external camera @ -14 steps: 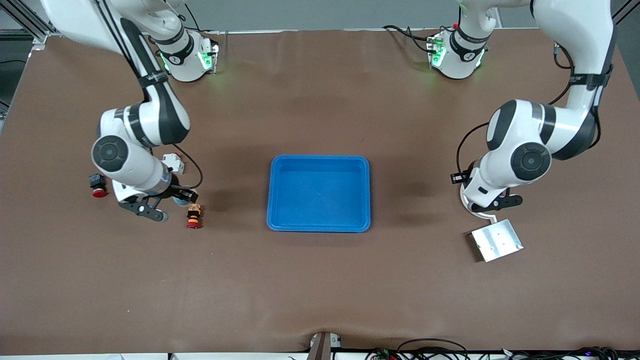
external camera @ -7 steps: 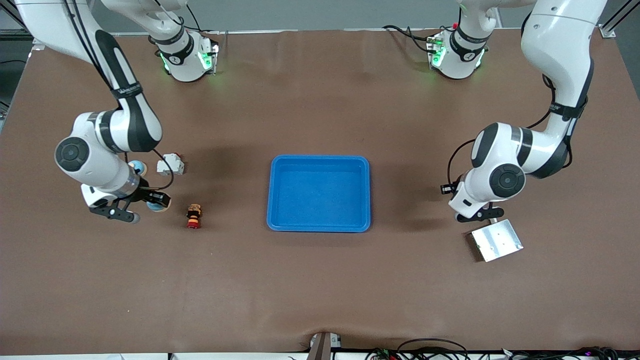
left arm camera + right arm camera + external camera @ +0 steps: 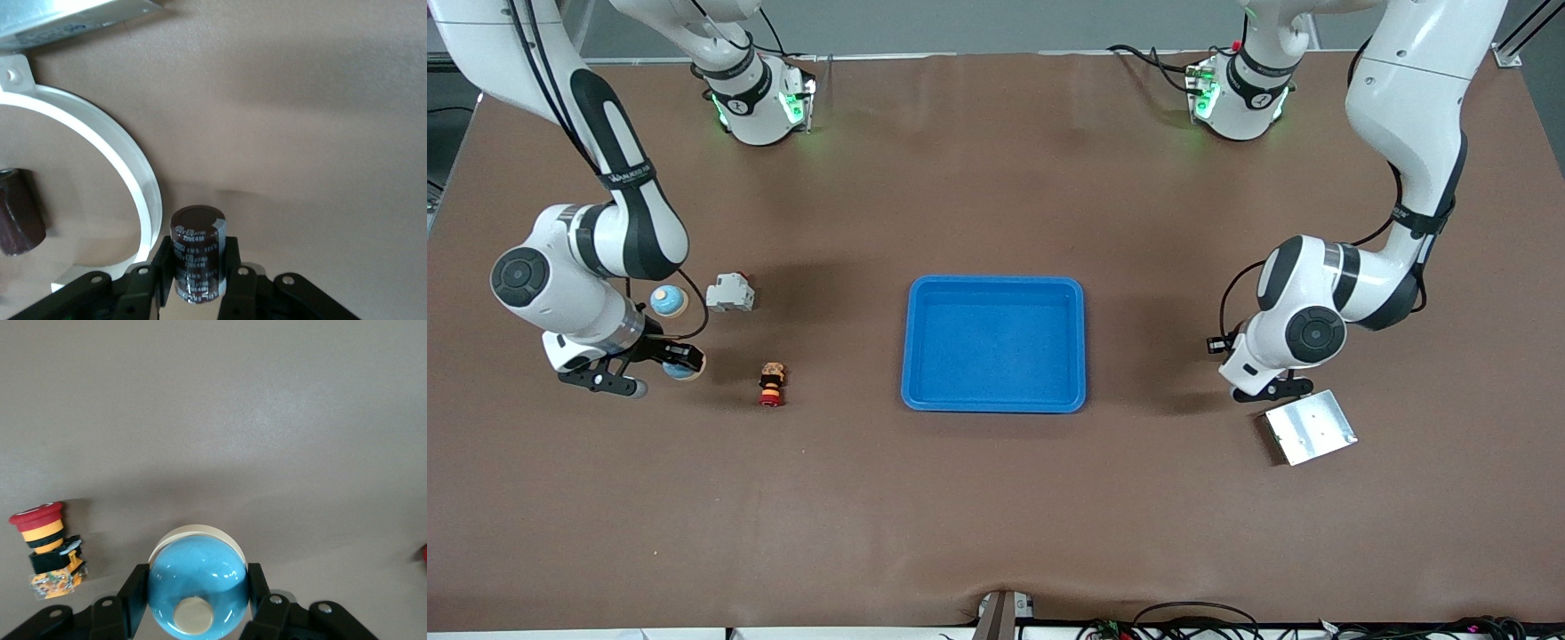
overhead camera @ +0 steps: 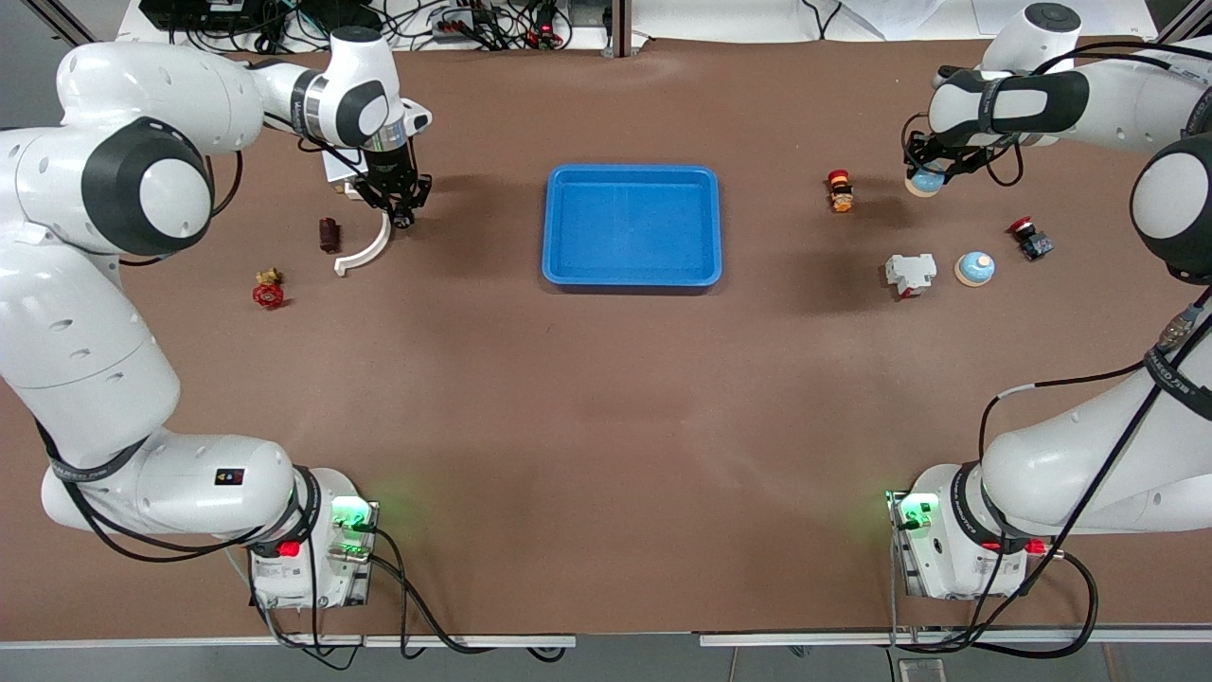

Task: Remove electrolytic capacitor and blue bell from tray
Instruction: 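Carry the capacitor toward the bracket while the right gripper carries the bell, then place the capacitor beside the first capacitor and open the left gripper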

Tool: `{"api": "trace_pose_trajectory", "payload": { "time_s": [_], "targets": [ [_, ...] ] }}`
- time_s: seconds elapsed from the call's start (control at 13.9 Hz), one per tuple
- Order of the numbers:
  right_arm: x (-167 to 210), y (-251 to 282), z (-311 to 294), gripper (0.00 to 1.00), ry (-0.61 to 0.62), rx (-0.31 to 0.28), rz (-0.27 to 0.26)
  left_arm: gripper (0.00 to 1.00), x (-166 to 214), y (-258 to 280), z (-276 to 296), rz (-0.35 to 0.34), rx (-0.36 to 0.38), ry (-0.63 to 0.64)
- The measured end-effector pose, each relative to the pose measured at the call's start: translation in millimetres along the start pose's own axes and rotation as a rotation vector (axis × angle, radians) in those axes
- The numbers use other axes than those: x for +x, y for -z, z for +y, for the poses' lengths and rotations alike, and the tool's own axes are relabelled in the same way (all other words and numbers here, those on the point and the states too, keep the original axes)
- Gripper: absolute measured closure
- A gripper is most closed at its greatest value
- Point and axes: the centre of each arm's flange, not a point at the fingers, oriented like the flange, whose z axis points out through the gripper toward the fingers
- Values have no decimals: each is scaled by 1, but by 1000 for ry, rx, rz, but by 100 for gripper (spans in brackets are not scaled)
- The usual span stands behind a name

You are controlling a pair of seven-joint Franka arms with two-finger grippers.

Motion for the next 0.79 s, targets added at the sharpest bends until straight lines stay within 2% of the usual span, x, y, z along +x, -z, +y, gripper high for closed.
{"api": "trace_pose_trajectory", "payload": {
  "time_s": [0.79],
  "targets": [
    [3,-34,0,36,-20,12,-24,67,17,-19,6,11,-20,0]
  ]
}}
